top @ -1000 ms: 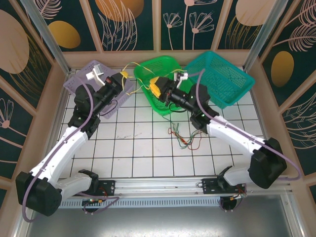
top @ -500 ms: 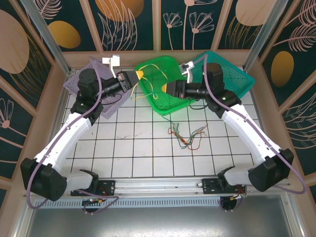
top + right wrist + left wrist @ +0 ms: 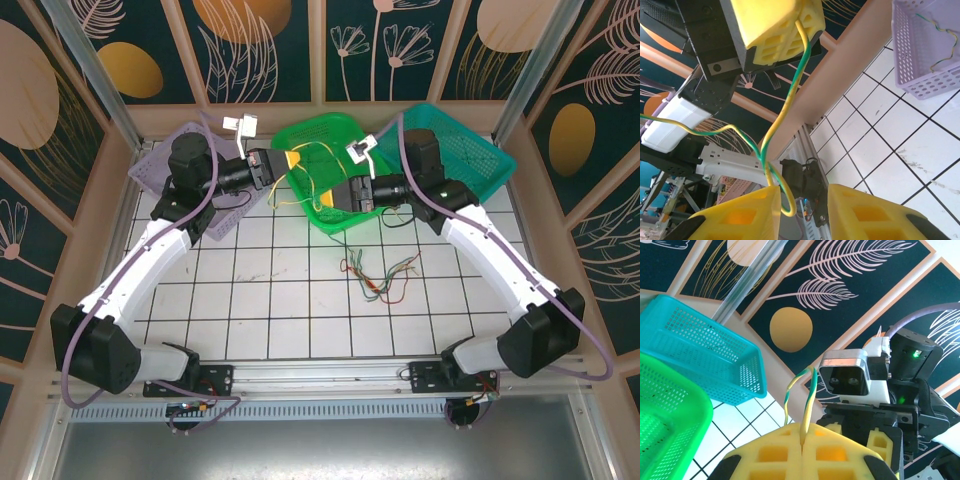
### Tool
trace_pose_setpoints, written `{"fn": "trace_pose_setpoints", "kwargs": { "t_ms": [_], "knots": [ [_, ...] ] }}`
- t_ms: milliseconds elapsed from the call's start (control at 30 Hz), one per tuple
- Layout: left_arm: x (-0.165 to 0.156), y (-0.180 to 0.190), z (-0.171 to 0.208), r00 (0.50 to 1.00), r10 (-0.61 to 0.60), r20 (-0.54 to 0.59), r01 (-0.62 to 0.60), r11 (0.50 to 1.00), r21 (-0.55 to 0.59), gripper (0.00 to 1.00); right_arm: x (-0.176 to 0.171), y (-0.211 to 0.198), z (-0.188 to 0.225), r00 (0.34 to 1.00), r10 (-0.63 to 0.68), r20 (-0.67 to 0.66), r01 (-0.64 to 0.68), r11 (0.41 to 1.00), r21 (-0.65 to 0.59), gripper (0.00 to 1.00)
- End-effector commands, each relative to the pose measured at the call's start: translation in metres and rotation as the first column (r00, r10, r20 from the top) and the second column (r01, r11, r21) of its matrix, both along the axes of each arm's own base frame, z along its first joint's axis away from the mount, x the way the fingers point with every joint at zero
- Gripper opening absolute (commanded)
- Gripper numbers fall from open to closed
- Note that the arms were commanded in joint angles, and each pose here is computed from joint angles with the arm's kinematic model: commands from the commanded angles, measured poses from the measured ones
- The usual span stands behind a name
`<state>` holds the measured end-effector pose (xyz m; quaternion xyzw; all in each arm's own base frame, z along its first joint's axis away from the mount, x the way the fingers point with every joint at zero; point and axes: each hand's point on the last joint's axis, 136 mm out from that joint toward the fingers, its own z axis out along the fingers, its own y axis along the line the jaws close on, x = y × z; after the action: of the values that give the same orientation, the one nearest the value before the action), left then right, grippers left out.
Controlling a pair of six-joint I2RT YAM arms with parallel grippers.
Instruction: Untangle the cables
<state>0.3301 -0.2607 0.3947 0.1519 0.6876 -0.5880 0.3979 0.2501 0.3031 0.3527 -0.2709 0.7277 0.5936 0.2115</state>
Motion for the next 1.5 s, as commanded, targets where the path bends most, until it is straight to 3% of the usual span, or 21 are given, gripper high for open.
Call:
{"fn": "trace_pose_setpoints", "kwargs": {
  "t_ms": [0,333,467,667,833,1100,1467],
  "knots": [
    [-0.003,-0.002,0.015,0.998,-0.027,0.048,0.028,0.999,-0.02,0.0,-0.002,0.003,0.001,0.999,0.044,0.032,-0.044,0.999,0.023,0.31],
    [0.0,-0.003,0.014,0.999,-0.024,0.041,0.025,0.999,-0.029,0.0,-0.009,0.01,0.003,0.996,0.088,0.018,-0.089,0.995,0.054,0.3],
    [0.001,-0.003,0.016,0.999,-0.023,0.045,0.024,0.999,-0.031,0.0,-0.009,0.012,0.002,0.996,0.089,0.017,-0.09,0.995,0.052,0.21],
    [0.001,-0.003,0.016,0.999,-0.02,0.042,0.021,0.999,-0.033,0.0,-0.01,0.014,0.001,0.996,0.092,0.009,-0.092,0.994,0.056,0.17],
    [0.003,0.0,0.016,0.999,0.004,0.043,-0.003,0.999,-0.033,0.0,-0.008,0.016,0.0,0.998,0.067,0.008,-0.068,0.996,0.052,0.01],
    [0.01,0.028,0.03,0.971,0.227,0.071,-0.224,0.973,-0.05,0.0,0.03,-0.008,-0.024,0.973,-0.224,-0.056,0.223,0.974,-0.031,0.0],
    [-0.004,0.064,0.012,0.88,0.471,-0.062,-0.472,0.854,-0.218,0.0,0.053,-0.051,0.002,0.811,-0.577,-0.1,0.585,0.804,0.107,0.0]
  ]
}}
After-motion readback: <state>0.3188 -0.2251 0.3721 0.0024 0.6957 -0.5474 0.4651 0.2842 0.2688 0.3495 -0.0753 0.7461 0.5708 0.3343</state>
